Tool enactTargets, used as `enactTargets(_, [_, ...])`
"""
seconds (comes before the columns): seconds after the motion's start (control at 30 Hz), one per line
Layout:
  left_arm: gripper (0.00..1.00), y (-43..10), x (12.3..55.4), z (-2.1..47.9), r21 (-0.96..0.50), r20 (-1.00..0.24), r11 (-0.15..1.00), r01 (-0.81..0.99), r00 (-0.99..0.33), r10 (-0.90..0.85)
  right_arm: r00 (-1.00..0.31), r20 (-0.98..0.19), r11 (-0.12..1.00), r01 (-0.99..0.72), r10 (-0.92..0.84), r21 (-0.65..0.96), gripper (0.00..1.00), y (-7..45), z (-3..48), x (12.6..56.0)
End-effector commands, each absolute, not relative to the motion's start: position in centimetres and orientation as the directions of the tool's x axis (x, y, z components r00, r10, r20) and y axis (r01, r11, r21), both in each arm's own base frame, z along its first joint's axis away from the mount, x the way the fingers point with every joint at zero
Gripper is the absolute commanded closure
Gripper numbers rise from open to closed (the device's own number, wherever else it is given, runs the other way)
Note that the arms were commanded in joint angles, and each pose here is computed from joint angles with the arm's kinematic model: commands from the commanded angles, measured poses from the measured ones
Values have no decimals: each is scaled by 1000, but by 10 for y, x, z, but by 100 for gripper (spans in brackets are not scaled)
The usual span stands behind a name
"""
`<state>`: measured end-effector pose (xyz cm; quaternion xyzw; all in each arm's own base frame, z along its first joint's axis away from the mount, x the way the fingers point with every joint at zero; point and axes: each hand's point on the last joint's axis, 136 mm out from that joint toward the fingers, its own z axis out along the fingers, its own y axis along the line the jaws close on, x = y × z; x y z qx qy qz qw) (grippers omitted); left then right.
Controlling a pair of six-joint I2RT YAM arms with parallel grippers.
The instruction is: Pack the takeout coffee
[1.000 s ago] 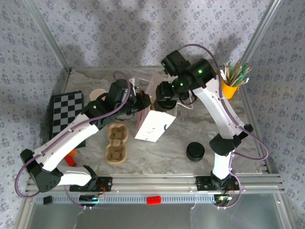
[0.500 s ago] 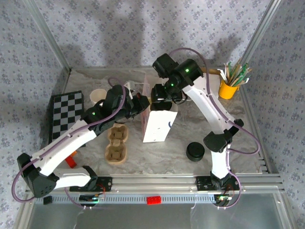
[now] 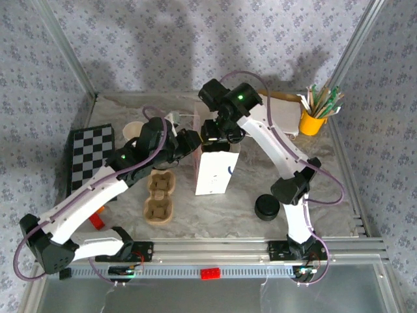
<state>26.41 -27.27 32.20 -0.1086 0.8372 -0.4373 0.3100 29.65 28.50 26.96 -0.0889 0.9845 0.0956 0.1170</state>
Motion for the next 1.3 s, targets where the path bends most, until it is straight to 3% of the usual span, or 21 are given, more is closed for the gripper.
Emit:
enactTargets(0.0, [82,-264,261,335,-793,-460,595,129,-768,-447,-968,-185,976,-190,-168,110,41,276,261,285])
enactTargets(0.47, [96,-263,265,323,-766,-474,629,134,-779,-411,-974,-111,977,-205,-197,61,41,266,257,270])
enactTargets(1.27, [99,-257,264,322,-762,-481,633,133,-772,-416,-973,-20,973,-230,-231,-27,42,260,224,269])
